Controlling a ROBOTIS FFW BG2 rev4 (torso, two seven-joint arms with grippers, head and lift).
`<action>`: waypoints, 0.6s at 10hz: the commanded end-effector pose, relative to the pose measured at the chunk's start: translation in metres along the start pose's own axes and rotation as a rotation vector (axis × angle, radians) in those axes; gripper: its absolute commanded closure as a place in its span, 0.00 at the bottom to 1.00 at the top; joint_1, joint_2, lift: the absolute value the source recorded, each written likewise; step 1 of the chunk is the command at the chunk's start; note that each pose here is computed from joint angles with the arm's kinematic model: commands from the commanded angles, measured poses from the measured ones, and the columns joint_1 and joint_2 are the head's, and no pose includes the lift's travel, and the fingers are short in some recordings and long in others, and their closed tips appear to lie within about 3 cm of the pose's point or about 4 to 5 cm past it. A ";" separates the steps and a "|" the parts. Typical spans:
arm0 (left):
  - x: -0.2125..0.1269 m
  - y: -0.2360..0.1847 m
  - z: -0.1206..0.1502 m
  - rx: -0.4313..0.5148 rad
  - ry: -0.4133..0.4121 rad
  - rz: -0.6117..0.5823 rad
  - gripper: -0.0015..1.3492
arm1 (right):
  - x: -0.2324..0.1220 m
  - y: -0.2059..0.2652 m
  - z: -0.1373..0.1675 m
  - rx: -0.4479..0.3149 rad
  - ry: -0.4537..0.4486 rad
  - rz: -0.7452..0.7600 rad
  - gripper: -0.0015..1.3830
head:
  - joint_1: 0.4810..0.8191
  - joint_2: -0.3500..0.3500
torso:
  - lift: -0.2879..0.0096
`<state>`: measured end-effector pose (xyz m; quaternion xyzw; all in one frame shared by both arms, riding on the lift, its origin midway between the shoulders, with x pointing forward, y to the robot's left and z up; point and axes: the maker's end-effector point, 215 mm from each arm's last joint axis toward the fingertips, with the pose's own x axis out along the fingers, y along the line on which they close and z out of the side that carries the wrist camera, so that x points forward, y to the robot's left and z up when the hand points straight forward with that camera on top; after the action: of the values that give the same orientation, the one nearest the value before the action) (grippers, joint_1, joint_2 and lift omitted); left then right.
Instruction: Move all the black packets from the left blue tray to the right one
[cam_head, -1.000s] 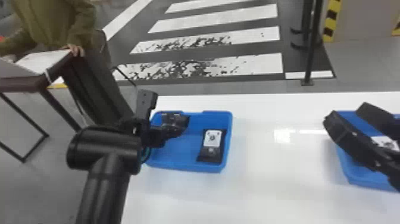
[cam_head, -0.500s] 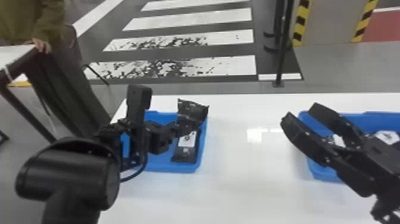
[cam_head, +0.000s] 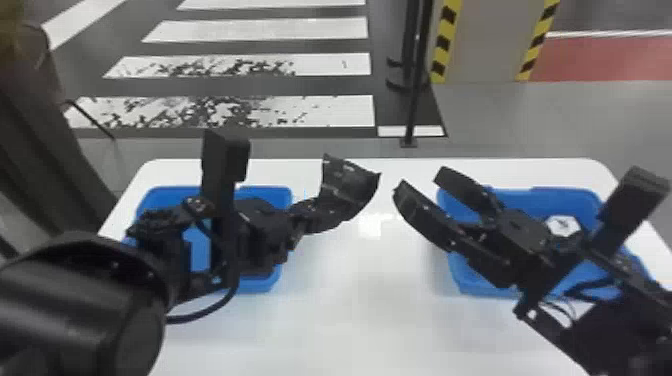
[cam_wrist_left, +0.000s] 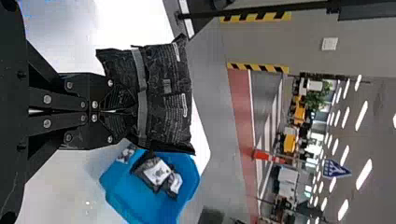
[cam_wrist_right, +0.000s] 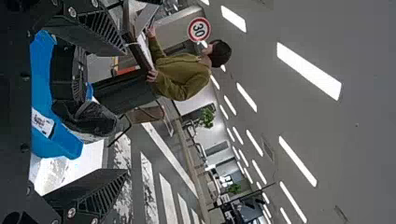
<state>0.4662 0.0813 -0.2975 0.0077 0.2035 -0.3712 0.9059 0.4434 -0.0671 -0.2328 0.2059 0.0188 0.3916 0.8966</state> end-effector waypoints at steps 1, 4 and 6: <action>0.005 -0.029 0.011 0.014 -0.023 -0.066 0.90 | 0.005 -0.018 -0.006 -0.006 0.016 -0.020 0.10 | 0.63 0.54 | 0.50; 0.010 -0.048 0.017 0.025 -0.028 -0.110 0.90 | 0.014 -0.044 -0.010 -0.026 0.032 -0.050 0.10 | 0.63 0.45 | 0.50; 0.011 -0.049 0.019 0.027 -0.029 -0.110 0.90 | 0.021 -0.033 -0.008 -0.018 0.026 -0.022 0.13 | 0.63 0.43 | 0.50</action>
<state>0.4470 0.0361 -0.2789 0.0035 0.1861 -0.4229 0.8868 0.4799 -0.0735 -0.2529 0.1914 0.0311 0.3802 0.9044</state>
